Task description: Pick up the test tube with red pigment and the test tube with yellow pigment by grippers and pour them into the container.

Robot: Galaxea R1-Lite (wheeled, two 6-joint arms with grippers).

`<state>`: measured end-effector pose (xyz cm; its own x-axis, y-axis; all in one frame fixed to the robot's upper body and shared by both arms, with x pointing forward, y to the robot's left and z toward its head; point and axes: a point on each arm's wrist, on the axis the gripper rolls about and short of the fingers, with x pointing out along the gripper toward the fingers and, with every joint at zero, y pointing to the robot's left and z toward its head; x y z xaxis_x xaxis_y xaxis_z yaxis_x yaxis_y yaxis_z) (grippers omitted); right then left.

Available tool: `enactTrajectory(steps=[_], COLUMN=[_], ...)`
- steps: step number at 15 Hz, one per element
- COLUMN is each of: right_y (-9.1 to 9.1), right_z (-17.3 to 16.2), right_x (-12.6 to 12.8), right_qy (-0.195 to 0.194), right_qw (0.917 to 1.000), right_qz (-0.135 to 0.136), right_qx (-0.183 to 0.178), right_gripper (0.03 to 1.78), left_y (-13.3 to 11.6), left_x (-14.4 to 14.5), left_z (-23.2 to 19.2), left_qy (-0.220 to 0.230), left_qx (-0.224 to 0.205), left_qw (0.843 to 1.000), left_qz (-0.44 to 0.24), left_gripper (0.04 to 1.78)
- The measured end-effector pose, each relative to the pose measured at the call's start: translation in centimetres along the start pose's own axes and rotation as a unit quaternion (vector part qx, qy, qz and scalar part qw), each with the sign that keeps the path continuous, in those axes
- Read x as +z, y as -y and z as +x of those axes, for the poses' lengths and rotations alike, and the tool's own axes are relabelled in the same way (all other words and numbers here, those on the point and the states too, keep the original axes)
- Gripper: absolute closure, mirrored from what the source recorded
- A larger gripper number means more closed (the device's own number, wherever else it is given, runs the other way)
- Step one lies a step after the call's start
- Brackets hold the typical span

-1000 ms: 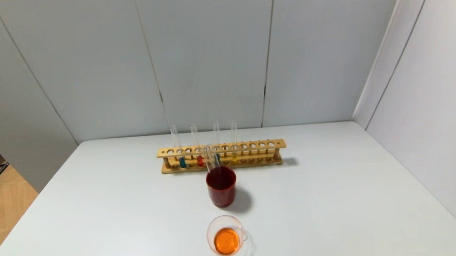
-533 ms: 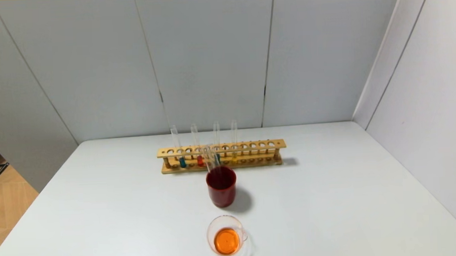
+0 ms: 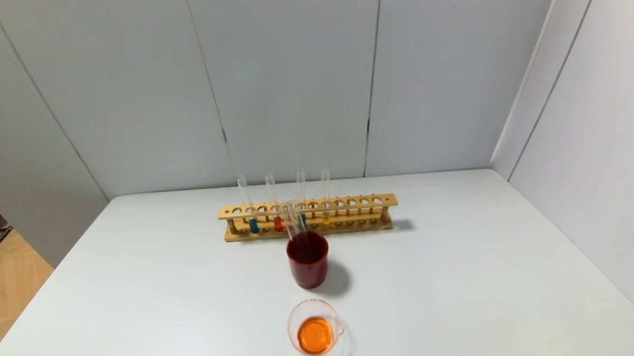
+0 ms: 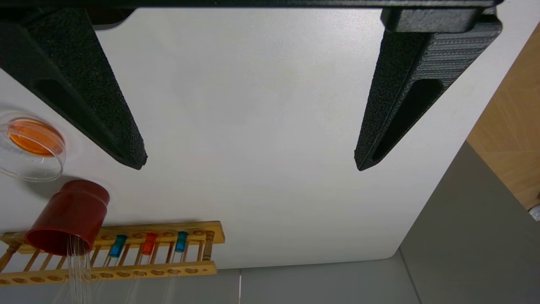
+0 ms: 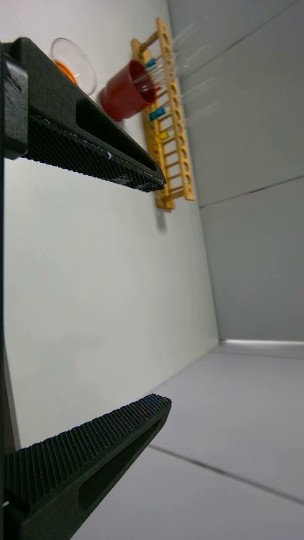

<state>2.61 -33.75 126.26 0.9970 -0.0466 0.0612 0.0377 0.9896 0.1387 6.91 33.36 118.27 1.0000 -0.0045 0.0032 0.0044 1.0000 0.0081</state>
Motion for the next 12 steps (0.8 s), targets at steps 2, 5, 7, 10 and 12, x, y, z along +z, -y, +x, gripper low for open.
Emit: enactTrajectory(steps=[2, 5, 7, 10, 12], right_y=[0.3, 0.6, 0.7, 0.8, 0.8], right_z=[1.4, 3.0, 3.3, 3.4, 3.4], right_x=[-2.8, -6.5, -7.3, -7.9, -8.0], right_qy=[-0.015, -0.038, -0.045, -0.059, -0.060], right_qw=[0.9998, 0.9983, 0.9975, 0.9937, 0.9930], right_qz=[-0.008, -0.041, -0.051, -0.093, -0.099], right_qx=[0.007, 0.017, 0.019, 0.020, 0.022], right_gripper=[0.06, 0.06, 0.06, 0.06, 0.06], left_y=[0.0, 0.0, 0.0, 0.0, 0.0], left_x=[0.0, 0.0, 0.0, 0.0, 0.0], left_z=[0.0, 0.0, 0.0, 0.0, 0.0], left_qy=[0.000, 0.000, 0.000, 0.000, 0.000], left_qx=[0.000, 0.000, 0.000, 0.000, 0.000], left_qw=[1.000, 1.000, 1.000, 1.000, 1.000], left_qz=[0.000, 0.000, 0.000, 0.000, 0.000], left_gripper=[0.08, 0.08, 0.08, 0.08, 0.08])
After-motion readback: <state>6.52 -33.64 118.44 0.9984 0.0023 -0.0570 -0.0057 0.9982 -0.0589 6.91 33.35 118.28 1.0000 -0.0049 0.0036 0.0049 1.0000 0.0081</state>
